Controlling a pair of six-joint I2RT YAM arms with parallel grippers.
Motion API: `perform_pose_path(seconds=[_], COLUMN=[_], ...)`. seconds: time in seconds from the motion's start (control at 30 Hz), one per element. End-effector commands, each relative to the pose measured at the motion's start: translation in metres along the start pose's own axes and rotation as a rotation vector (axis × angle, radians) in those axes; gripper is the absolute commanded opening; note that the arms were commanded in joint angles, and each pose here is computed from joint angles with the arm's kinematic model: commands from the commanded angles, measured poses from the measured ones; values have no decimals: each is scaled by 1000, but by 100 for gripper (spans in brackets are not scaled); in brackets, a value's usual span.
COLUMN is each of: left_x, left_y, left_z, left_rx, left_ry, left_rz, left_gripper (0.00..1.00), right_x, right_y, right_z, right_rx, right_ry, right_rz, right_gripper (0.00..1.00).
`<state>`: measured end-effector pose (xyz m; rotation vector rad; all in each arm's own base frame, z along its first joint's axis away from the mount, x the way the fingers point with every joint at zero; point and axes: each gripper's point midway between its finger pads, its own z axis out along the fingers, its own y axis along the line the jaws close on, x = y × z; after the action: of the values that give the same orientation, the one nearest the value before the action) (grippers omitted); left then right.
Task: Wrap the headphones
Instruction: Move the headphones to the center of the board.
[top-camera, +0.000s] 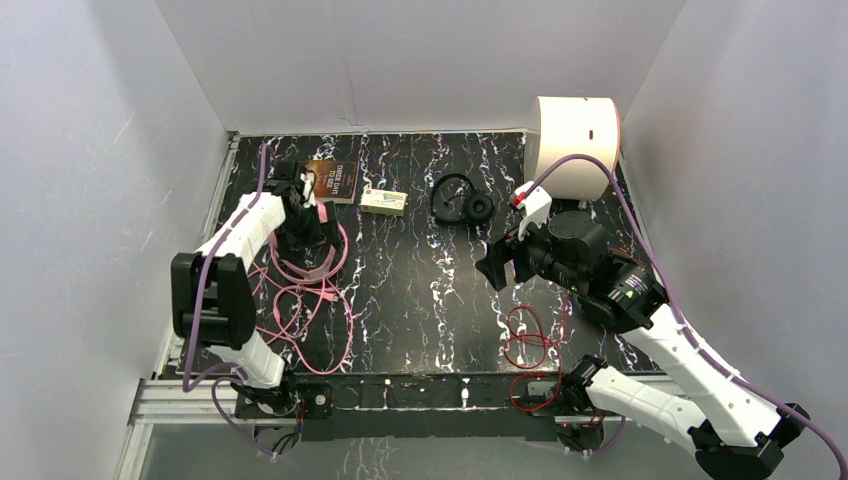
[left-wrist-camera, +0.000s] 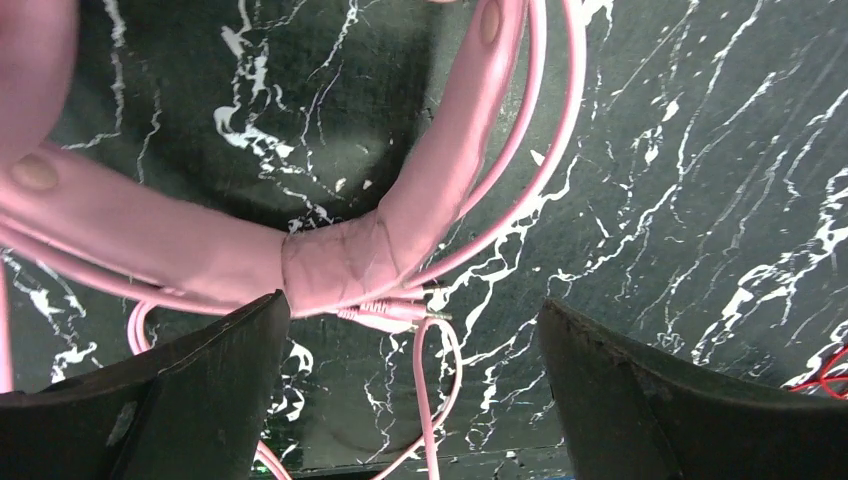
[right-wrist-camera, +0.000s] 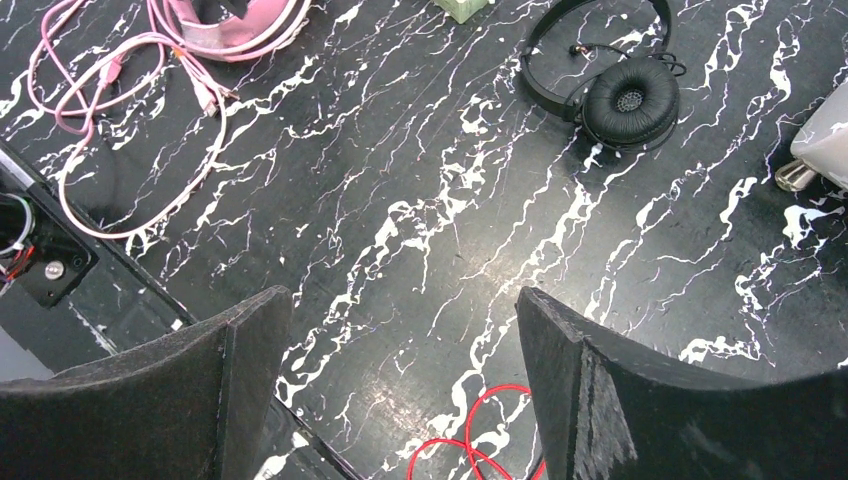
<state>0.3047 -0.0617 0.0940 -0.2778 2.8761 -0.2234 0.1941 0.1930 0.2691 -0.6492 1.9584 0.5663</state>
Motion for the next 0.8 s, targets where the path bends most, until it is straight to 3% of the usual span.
perform_pose_path(seconds=[0.0, 0.2, 0.33, 0.57, 0.77], left_x=[-10, 3, 10, 66, 129], left_y=[-13, -12, -21, -88, -132], left_z=[3, 50, 59, 43, 28], left_rx=[48, 5, -17, -3, -34], left_ry=[9, 137, 162, 157, 130], left_rz=[63, 76, 124, 365, 657], left_gripper=[93, 83, 63, 38, 33], right_x=[-15, -13, -14, -21, -28], right_y=[6, 8, 10, 11, 13], right_z=[-5, 2, 4, 2, -6], right_rx=[-31, -40, -51, -53, -57], right_ry=[-53, -51, -32, -50, -76], right_rz=[-9, 3, 5, 7, 28], right_gripper=[91, 92, 92, 92, 93])
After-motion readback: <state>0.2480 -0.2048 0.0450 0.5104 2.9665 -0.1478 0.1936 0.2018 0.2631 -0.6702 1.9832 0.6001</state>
